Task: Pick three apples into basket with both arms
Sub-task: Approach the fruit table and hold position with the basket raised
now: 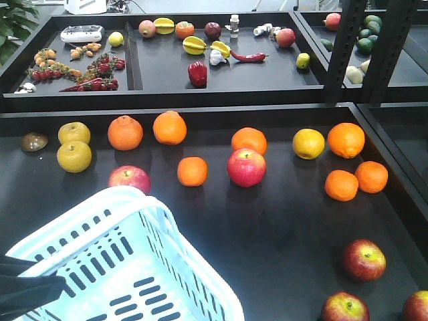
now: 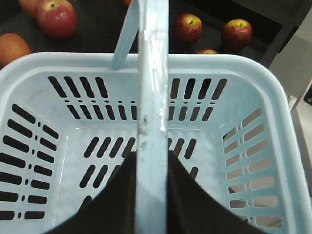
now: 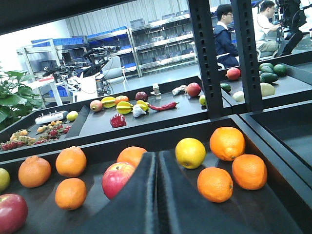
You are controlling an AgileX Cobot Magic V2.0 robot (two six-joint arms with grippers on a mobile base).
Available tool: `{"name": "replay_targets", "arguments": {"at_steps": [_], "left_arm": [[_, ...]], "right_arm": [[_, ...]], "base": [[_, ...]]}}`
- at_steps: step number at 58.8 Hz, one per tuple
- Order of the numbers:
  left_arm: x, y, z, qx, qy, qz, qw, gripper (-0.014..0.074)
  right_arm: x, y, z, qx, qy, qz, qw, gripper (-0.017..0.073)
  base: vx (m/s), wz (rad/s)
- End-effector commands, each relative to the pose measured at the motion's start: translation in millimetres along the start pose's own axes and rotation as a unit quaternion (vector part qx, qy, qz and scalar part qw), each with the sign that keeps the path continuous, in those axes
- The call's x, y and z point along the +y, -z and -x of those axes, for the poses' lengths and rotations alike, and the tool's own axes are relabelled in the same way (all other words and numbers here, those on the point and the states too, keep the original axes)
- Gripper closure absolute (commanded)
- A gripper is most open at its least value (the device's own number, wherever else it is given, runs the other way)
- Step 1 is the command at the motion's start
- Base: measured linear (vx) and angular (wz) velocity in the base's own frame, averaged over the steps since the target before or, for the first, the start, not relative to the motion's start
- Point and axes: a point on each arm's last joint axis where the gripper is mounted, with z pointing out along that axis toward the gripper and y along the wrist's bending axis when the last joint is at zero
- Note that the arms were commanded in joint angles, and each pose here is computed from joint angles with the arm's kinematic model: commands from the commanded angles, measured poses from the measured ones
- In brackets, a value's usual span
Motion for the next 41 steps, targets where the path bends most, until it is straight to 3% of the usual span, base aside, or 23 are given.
{"name": "replay_targets", "arguments": {"at_steps": [1, 41], "left_arm": [[-2.4, 6.8, 14.0, -0.058, 0.011, 0.0, 0.998, 0.0599], [-1.0, 7.2, 16.3, -0.071, 0.012, 0.008, 0.997, 0.0599]], "right_arm": [[0.5, 0.8, 3.6, -0.037, 0.007, 0.004, 0.999, 0.0566], [0.5, 0.8, 3.6, -0.037, 0.007, 0.004, 0.999, 0.0566]], "base": [[0.0, 0.0], [0.0, 0.0]]}}
